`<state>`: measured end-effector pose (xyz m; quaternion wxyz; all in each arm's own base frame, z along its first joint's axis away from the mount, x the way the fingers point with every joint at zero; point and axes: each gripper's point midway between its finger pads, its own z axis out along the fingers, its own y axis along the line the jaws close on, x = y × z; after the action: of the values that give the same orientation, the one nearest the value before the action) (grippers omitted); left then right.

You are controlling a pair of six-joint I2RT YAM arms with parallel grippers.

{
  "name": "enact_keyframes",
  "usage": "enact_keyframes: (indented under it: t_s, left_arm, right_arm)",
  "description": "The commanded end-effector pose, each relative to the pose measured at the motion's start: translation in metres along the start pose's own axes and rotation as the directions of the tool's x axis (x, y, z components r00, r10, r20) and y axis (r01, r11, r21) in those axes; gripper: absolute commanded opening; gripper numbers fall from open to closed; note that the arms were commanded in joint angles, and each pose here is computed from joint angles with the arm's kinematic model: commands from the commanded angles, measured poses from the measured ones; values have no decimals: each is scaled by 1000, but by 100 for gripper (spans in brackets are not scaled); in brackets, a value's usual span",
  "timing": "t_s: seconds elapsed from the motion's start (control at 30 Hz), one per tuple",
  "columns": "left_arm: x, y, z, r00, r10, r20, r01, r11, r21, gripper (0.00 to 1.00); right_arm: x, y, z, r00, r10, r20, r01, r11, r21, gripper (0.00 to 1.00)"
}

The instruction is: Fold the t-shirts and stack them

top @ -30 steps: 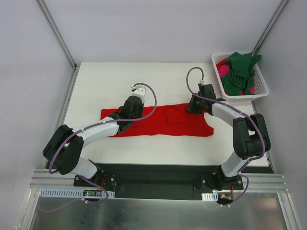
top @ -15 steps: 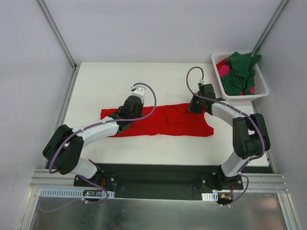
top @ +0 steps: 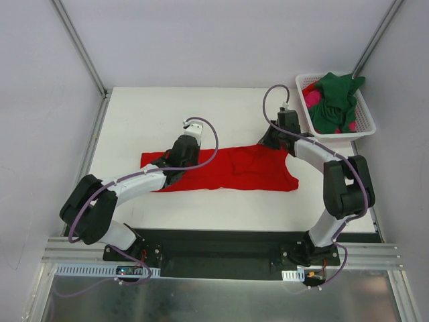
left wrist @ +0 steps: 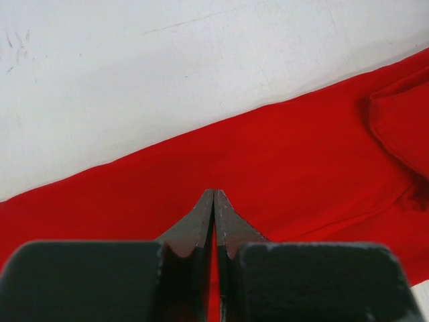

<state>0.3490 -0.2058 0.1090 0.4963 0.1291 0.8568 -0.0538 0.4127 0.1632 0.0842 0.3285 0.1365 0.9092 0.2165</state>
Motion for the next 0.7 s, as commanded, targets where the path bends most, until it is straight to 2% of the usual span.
enact_keyframes:
  t_s: [0.0, 0.17, 0.23, 0.27, 0.3, 0.37, 0.53, 0.67]
  left_arm:
    - [-11, 8, -4, 999, -18, 41, 19, 1000, -13, 0]
    - [-9, 8, -4, 999, -17, 37, 17, 1000, -12, 0]
    - [-10, 7, -4, 999, -18, 38, 19, 1000, -8, 0]
    - [-9, 7, -4, 999, -16, 36, 16, 1000, -9, 0]
    - [-9, 8, -4, 999, -17, 37, 17, 1000, -9, 0]
    - [-10, 9, -4, 999, -18, 38, 19, 1000, -11, 0]
    - [-10, 7, -4, 999, -19, 36, 19, 1000, -4, 0]
    - [-11, 2, -4, 999, -22, 33, 21, 1000, 19, 0]
  right_arm:
    - [-25, 13, 10, 996, 42, 83, -41, 999, -20, 1]
    - [-33, 5, 17, 991, 48, 127, -51, 999, 20, 2]
    - [-37, 0, 18, 987, 48, 155, -56, 997, 47, 13]
    - [-39, -1, 17, 985, 50, 165, -59, 997, 51, 26]
    - [-43, -3, 15, 981, 49, 186, -61, 996, 63, 33]
    - [-42, -9, 12, 979, 47, 198, -65, 994, 86, 43]
    - [-53, -13, -11, 964, 11, 267, -45, 992, 122, 50]
    - [-48, -13, -28, 968, -66, 242, 36, 991, 126, 51]
